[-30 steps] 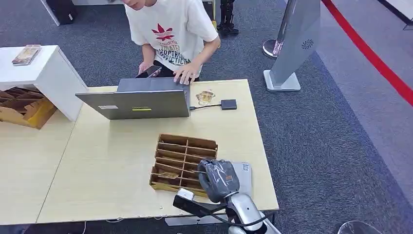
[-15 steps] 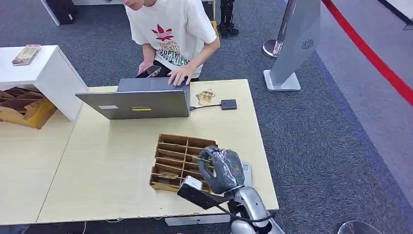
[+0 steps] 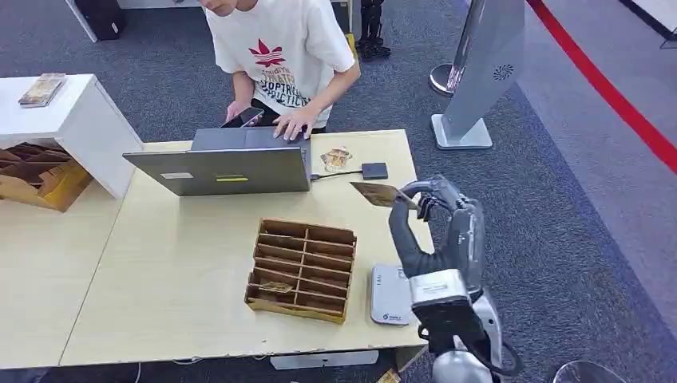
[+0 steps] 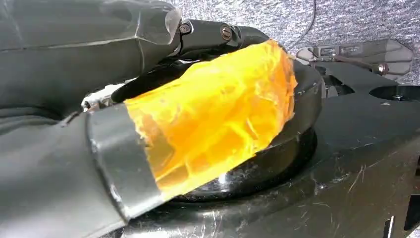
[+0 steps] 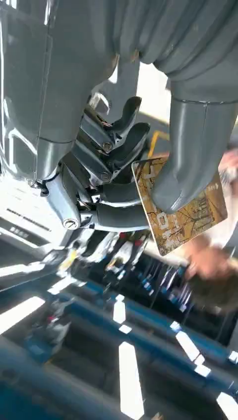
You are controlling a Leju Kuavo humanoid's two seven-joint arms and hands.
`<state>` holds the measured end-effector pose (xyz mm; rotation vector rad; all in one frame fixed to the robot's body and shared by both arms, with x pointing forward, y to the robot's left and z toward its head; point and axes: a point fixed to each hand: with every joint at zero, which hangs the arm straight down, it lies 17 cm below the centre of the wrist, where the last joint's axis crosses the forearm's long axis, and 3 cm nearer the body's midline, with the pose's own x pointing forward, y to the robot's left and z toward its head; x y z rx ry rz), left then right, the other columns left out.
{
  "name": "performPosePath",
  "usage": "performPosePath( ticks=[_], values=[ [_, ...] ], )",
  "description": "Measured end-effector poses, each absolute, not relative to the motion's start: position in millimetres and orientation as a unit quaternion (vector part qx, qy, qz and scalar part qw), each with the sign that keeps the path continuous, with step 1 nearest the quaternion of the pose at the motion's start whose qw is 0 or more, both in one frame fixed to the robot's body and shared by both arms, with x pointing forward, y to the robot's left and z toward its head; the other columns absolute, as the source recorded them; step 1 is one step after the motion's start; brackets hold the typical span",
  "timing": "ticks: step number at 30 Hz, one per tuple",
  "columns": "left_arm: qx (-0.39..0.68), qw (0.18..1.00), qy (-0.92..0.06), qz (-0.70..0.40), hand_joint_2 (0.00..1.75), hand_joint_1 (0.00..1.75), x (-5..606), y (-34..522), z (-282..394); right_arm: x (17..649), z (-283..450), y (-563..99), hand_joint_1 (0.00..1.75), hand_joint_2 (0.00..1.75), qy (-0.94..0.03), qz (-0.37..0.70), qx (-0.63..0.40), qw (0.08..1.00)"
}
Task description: Pass the card to the sensor for recognition and then transmit it.
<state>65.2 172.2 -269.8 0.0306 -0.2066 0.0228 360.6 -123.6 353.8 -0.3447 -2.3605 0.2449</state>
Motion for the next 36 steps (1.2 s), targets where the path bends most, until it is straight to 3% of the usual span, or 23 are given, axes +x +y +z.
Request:
performPosePath(
  ticks=[8,21,36],
  values=[
    [0.015,0.995,-0.102,0.010,0.00,0.00,65,172,-270,376,367,-121,1.75,1.75,-0.917,0.123,-0.125,0.358],
    [0.015,0.993,-0.100,-0.067,0.00,0.00,67,178,-272,493,374,-76,1.75,1.75,-0.855,0.262,-0.252,0.370],
    [0.015,0.989,-0.099,-0.113,0.00,0.00,70,182,-273,552,346,-46,1.75,1.75,-0.782,0.355,-0.345,0.380]
  ],
)
